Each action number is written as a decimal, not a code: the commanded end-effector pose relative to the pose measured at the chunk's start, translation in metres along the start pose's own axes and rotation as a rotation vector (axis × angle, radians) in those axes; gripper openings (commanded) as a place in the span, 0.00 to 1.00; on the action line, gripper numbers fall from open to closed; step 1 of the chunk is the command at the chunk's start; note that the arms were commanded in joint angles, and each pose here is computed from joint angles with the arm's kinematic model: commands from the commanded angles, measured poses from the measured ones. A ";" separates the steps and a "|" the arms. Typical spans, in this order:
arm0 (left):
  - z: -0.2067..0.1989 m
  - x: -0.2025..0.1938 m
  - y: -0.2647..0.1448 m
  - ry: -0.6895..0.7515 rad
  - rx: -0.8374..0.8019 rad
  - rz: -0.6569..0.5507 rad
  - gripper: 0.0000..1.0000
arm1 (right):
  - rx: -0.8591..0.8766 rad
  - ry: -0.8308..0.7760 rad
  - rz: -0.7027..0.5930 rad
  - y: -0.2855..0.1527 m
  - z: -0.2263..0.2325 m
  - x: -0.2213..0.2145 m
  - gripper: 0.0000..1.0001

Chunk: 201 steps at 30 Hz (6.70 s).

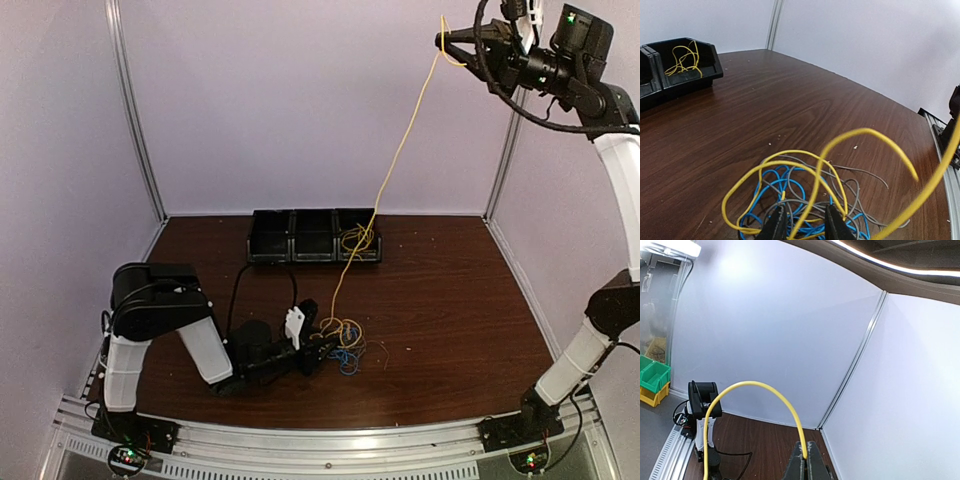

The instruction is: Untangle the cables

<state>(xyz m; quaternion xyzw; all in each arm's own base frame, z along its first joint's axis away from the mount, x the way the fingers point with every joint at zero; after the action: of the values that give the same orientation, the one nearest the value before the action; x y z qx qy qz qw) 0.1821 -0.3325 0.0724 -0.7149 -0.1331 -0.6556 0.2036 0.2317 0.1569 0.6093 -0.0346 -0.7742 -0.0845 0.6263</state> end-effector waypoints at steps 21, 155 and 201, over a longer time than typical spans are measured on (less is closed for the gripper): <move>0.023 0.022 -0.026 -0.079 0.156 -0.090 0.37 | -0.594 -0.051 -0.071 -0.120 -0.071 0.021 0.00; 0.023 0.028 -0.073 -0.169 0.250 0.122 0.59 | -0.677 0.225 0.723 0.052 -0.173 -0.410 0.00; 0.023 0.025 -0.068 -0.162 0.241 0.157 0.59 | -0.587 0.365 1.115 0.104 -0.148 -0.530 0.00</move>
<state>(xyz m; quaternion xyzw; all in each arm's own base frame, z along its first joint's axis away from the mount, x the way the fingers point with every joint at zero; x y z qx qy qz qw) 0.1716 -0.2620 0.1013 -0.7456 -0.1652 -0.5512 0.3360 0.5143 0.2627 0.1511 -0.5640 -0.4947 -0.0066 0.6611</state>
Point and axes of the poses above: each gripper's point midway between its finger pads, its own y axis out along the fingers, its own z axis along the line the jaws close on, x = y × z, the point moved 10 cm from there along -y, back along the fingers, and after that the axes turned 11 degrees about y, right-handed, at the moved point
